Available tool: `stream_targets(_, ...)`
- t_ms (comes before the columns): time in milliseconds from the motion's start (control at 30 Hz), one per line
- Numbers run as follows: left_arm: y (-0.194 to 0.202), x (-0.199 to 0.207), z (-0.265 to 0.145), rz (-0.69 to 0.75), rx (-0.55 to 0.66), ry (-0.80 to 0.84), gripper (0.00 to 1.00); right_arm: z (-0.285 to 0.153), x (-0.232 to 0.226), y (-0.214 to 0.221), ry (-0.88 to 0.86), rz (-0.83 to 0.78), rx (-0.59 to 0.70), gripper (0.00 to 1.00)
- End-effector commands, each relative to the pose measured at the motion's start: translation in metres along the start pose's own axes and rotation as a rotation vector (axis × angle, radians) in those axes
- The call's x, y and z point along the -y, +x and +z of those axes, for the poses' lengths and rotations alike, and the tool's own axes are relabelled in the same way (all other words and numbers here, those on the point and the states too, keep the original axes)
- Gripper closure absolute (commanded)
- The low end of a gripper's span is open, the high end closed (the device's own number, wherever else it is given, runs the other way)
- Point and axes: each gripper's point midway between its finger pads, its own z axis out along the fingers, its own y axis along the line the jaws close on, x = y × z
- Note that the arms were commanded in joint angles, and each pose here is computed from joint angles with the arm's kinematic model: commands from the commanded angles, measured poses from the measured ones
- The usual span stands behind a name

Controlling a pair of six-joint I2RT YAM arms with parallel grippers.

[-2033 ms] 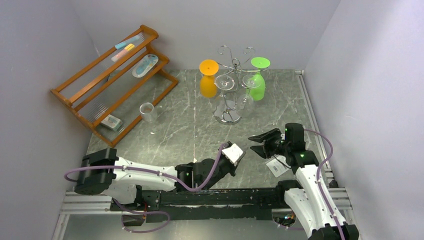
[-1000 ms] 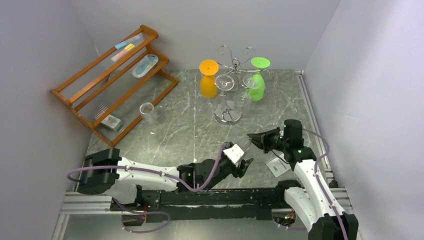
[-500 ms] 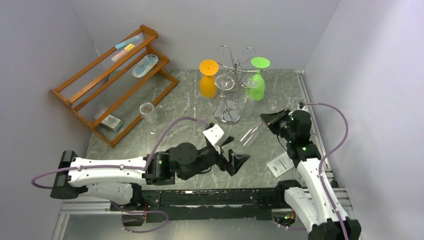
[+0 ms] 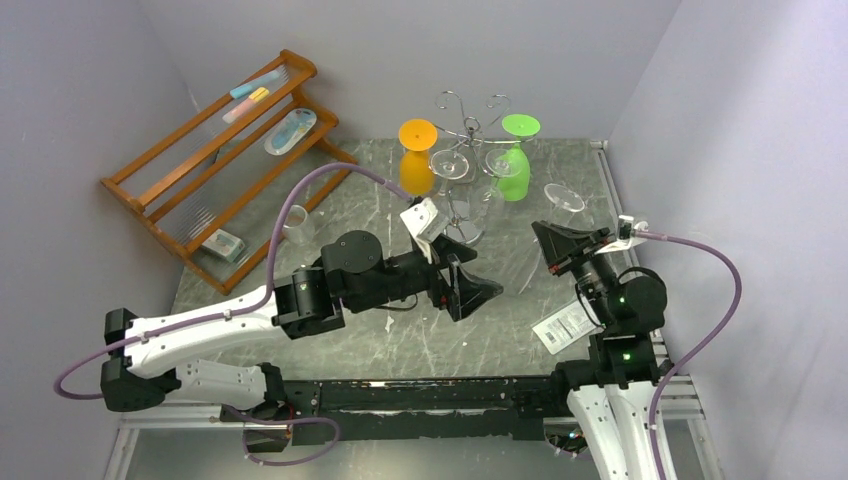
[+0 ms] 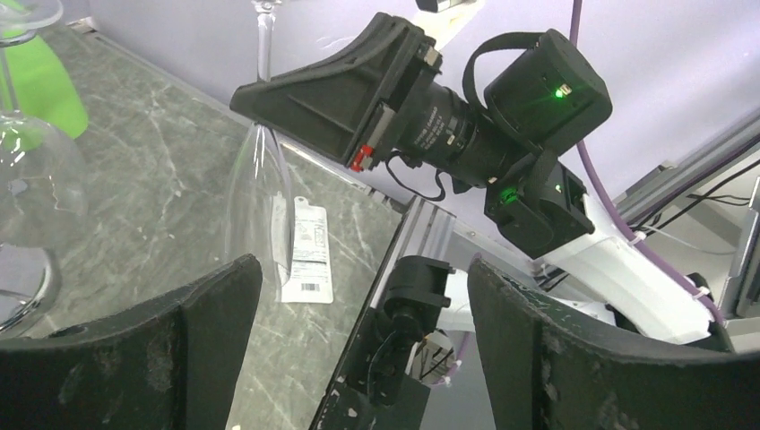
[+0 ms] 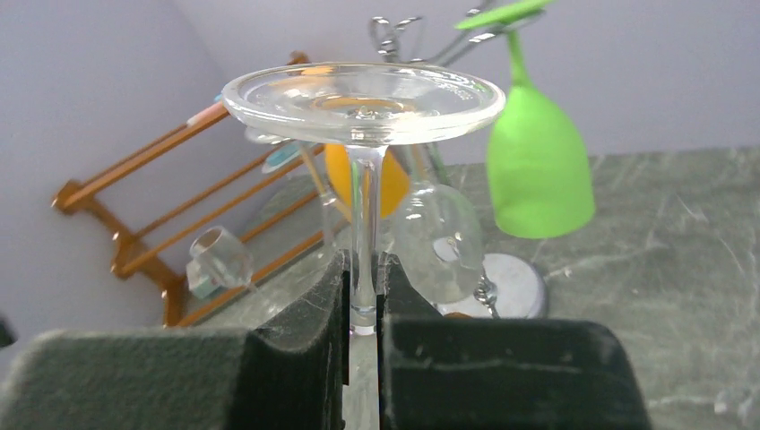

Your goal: Place the wine glass upside down on the wine glass rack

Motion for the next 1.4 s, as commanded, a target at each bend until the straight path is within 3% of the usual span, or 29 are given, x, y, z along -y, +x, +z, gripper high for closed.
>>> stream_targets(0,-0.020,0.020,0.005,-0.067,0.017,0.113,0.11,-0.011,-0.051,-0.018,-0.262,-0.183,0.016,1.00)
stream_targets(300,-0.073,0.040,0.004,-0.125,0.063,0.334,0.11,-0.017,-0.095,-0.017,-0.555,-0.286,-0.041,1.00)
stream_targets(567,-0.073,0.013,0.012,-0.064,0.086,0.262,0.12,-0.019,-0.125,-0.040,-0.678,-0.224,-0.031,1.00)
stream_targets(833,-0.084,0.010,0.002,0.017,0.152,0.264,0.13,-0.027,-0.147,-0.052,-0.785,-0.155,-0.075,1.00)
stream_targets(1200,-0.086,0.024,0.020,0.078,0.267,0.409,0.26,-0.042,-0.165,-0.053,-0.914,-0.067,-0.118,1.00)
stream_targets(1367,-0.082,0.030,0.032,0.066,0.265,0.469,0.38,-0.047,-0.167,-0.050,-0.938,-0.070,-0.137,1.00)
